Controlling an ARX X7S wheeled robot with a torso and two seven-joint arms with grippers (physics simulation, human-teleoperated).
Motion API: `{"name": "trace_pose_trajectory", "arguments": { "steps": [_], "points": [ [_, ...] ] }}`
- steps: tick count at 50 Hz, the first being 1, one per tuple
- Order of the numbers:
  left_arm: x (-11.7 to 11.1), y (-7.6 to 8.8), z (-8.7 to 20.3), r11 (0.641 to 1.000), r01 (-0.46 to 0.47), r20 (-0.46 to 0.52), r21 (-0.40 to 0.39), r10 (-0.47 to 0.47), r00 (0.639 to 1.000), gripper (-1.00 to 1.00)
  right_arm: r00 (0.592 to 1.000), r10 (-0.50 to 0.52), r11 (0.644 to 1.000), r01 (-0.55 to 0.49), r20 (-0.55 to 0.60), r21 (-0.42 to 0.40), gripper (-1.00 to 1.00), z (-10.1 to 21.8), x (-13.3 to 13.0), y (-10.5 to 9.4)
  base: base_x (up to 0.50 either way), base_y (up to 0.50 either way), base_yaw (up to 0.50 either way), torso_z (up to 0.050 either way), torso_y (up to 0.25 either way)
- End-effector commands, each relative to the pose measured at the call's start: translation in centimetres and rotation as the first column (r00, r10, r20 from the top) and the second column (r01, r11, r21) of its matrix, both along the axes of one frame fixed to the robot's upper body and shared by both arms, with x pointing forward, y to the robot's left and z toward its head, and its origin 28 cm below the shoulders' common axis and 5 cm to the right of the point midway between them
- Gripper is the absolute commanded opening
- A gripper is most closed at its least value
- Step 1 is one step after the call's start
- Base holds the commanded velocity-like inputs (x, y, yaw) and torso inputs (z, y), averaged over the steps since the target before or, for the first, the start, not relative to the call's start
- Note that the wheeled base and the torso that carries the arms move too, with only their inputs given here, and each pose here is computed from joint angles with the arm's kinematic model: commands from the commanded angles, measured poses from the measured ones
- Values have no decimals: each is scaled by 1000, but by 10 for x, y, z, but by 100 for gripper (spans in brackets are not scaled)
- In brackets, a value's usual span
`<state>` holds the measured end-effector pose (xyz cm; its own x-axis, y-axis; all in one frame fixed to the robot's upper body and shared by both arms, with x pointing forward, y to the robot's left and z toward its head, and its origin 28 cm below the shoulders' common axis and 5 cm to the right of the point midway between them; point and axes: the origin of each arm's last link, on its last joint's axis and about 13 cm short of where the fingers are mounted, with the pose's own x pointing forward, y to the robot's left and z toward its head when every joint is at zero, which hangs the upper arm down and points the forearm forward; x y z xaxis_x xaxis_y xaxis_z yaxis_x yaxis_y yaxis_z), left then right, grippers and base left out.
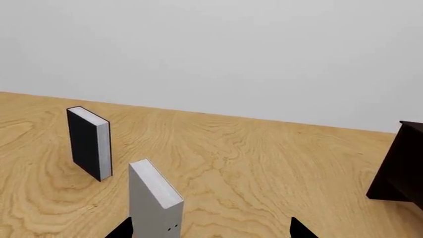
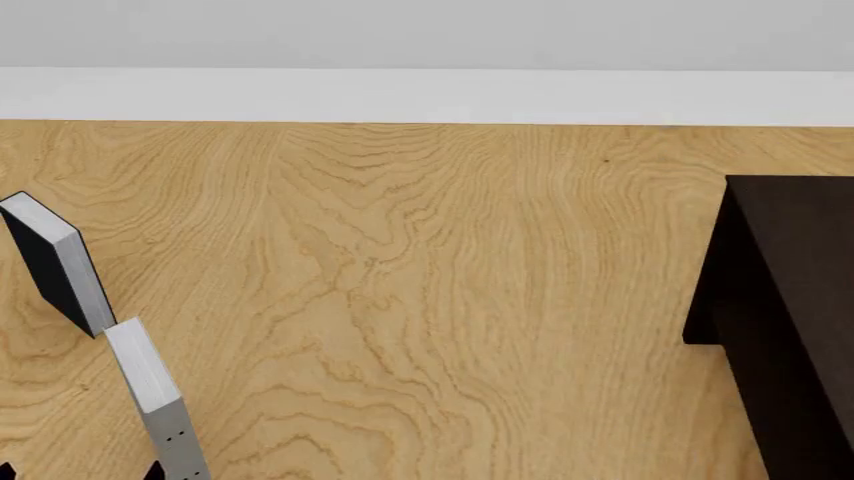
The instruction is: Pick up the book on the right and place it on the cabinet shelf.
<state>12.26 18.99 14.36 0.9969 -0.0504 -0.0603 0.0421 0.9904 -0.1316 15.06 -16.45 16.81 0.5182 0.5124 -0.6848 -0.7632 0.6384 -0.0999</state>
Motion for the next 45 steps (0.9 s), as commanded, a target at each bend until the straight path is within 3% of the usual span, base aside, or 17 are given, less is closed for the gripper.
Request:
{"name": "trace_pose_trajectory", "arguments": {
  "steps": [1,45],
  "points": [
    [1,0,0,1000,-2,-2,2,2,1000,100,1000,-14,1000,14,-15,-10,100,-9,3,-1,0,0,0,0,0],
    [-1,1,-4,1000,-14,-6,-7,14,1000,100,997,-31,999,30,-75,-11,100,-28,9,-1,0,0,0,0,0]
  ]
}}
